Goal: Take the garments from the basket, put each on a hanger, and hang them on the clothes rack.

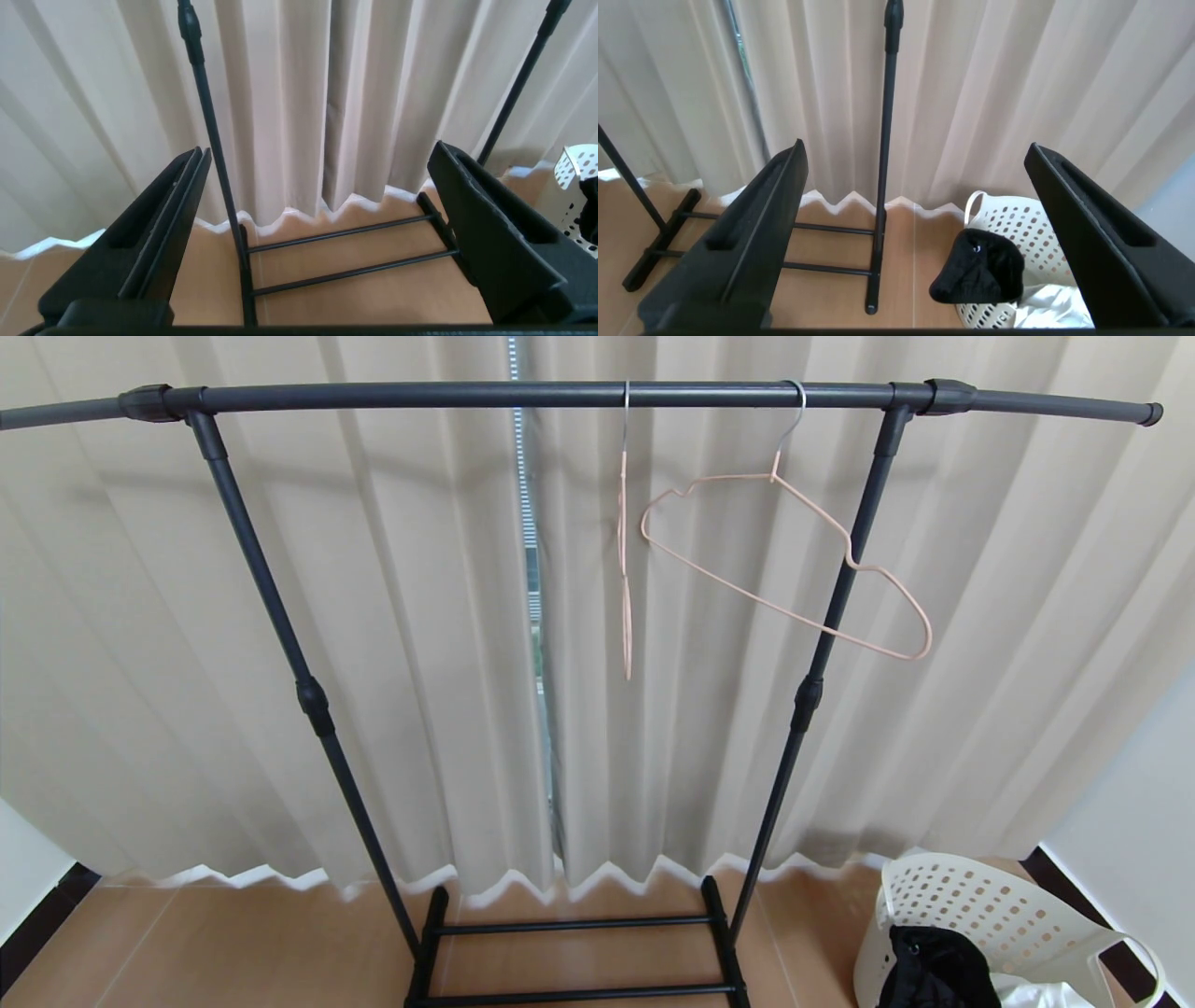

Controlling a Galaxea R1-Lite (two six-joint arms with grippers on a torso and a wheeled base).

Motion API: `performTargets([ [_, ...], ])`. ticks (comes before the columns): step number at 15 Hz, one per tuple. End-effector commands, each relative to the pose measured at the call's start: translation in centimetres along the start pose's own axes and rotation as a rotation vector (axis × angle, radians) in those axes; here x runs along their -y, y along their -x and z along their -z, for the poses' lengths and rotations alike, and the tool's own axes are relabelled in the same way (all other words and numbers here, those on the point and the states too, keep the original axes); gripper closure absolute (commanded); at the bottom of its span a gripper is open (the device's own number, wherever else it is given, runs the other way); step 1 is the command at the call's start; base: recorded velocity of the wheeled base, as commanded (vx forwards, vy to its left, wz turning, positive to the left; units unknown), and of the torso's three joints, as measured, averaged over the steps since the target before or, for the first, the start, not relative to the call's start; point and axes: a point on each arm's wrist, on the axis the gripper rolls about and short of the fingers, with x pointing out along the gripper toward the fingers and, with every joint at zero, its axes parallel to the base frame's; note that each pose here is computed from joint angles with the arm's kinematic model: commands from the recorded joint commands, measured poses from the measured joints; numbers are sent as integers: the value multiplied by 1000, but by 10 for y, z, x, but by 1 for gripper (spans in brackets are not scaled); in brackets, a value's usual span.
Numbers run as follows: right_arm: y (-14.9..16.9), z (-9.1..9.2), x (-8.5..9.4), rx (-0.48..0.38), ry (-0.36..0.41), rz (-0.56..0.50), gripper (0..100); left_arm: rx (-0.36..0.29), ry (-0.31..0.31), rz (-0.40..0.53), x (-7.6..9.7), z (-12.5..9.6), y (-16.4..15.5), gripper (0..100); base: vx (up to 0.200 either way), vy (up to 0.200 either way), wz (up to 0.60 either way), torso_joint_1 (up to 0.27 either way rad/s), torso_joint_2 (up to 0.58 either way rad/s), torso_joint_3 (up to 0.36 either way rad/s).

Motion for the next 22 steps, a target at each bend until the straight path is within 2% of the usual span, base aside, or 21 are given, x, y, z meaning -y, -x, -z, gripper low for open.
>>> performTargets([
  [1,0,0,0,1,1,-1,0,-1,3,-2,0,0,0,0,0,0,0,0,0,0],
  [4,0,0,0,1,1,0,0,-1,26,-4,0,0,0,0,0,0,0,0,0,0],
  [9,0,0,0,1,-2,0,0,-1,24,-2,0,0,0,0,0,0,0,-6,10,10],
  [22,0,0,0,1,-8,2,0,-1,24,-1,0,0,0,0,0,0,0,-86,305,218],
])
